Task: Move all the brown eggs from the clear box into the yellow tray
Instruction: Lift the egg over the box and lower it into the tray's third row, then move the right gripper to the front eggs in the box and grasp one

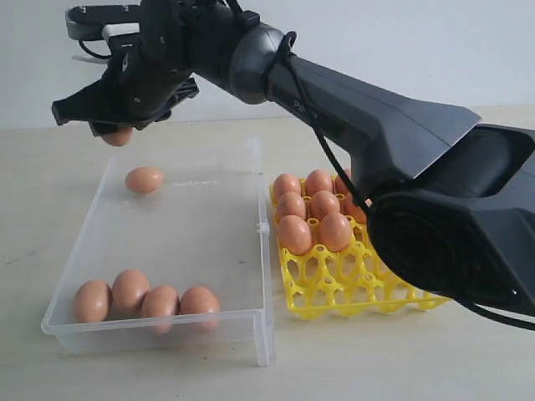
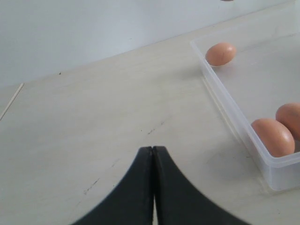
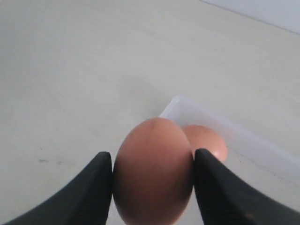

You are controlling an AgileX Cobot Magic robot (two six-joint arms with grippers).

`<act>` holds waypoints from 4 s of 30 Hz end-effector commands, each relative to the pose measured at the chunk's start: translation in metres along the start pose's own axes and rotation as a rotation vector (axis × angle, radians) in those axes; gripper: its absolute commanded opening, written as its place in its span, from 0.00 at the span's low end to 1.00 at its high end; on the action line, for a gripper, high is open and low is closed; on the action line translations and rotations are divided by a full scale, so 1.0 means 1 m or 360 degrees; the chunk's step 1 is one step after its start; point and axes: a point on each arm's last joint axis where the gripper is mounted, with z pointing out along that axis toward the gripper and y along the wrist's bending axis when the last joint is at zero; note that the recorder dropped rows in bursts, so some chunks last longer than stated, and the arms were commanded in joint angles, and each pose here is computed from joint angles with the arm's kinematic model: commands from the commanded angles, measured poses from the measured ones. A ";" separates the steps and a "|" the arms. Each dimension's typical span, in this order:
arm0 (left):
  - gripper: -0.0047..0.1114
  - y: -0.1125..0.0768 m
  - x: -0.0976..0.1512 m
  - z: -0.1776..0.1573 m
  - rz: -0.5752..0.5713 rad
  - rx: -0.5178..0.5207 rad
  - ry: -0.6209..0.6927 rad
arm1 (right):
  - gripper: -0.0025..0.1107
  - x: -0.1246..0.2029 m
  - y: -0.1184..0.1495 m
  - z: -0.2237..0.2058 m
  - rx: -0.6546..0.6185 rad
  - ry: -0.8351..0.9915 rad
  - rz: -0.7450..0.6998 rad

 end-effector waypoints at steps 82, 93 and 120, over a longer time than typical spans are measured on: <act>0.04 0.001 -0.002 -0.001 -0.0009 -0.0008 -0.0024 | 0.58 0.272 -0.146 -0.136 0.0697 -0.0607 -0.0099; 0.04 0.001 -0.002 -0.001 -0.0009 -0.0008 -0.0024 | 0.02 0.206 -0.116 -0.206 0.0468 -0.0268 0.0089; 0.04 0.001 -0.002 -0.001 -0.0009 -0.0008 -0.0024 | 0.55 0.142 0.008 -0.044 0.0054 0.0906 -0.0355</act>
